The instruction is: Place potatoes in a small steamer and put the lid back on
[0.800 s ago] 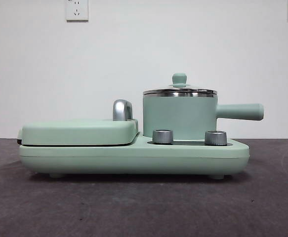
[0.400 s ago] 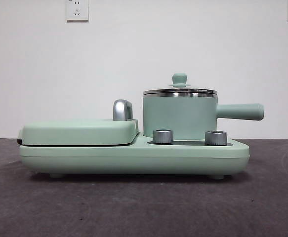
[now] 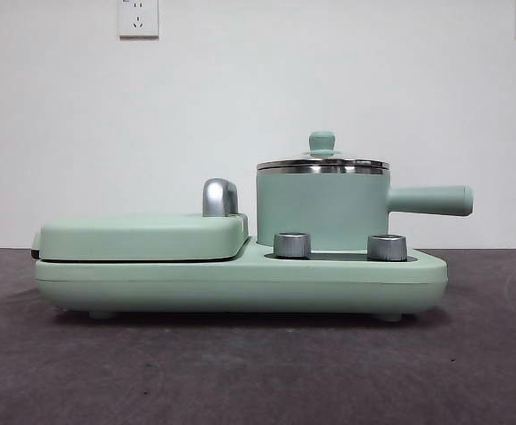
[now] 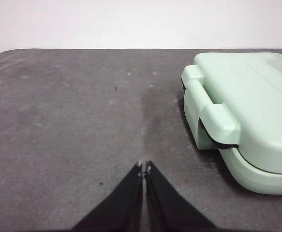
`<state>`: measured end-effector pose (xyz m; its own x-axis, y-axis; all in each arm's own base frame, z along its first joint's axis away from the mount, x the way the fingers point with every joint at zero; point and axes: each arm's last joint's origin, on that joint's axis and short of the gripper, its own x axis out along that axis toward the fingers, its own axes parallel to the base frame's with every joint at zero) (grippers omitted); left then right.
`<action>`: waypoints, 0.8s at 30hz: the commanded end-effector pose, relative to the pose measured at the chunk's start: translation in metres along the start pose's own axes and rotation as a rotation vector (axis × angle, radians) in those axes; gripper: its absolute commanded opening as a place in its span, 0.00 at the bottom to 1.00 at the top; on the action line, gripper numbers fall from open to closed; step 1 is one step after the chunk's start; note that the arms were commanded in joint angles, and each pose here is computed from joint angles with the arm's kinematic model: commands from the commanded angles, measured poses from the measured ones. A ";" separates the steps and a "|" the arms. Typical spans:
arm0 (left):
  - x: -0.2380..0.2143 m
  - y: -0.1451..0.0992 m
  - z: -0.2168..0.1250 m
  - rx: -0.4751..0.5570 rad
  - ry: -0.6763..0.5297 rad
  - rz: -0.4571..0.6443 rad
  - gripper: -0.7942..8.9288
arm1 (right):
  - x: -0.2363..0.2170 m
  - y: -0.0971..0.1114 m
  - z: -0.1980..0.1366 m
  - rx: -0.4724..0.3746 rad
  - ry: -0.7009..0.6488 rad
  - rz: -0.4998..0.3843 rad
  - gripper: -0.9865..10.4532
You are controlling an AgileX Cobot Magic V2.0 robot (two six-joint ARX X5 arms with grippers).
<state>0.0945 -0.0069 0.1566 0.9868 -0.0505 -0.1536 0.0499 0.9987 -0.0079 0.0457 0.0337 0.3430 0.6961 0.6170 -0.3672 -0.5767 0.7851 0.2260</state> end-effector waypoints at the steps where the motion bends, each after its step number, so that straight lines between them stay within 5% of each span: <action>1: 0.002 0.000 -0.007 0.013 0.022 0.006 0.09 | -0.003 0.000 0.001 -0.010 -0.031 -0.005 0.10; 6: 0.002 0.000 -0.007 0.013 0.023 0.006 0.09 | 0.007 -0.013 -0.005 0.037 -0.106 -0.128 0.10; 14: 0.002 0.000 -0.007 0.013 0.023 0.006 0.09 | 0.036 -0.054 -0.047 0.043 -0.403 -0.394 0.10; 24: 0.002 0.000 -0.007 0.013 0.023 0.006 0.09 | 0.059 -0.084 -0.111 0.069 -0.455 -0.611 0.10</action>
<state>0.0945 -0.0069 0.1566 0.9868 -0.0505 -0.1536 0.0502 0.9987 -0.0060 0.0875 -0.0015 0.2020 0.9979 0.0344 -0.0542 -0.0241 0.9834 0.1798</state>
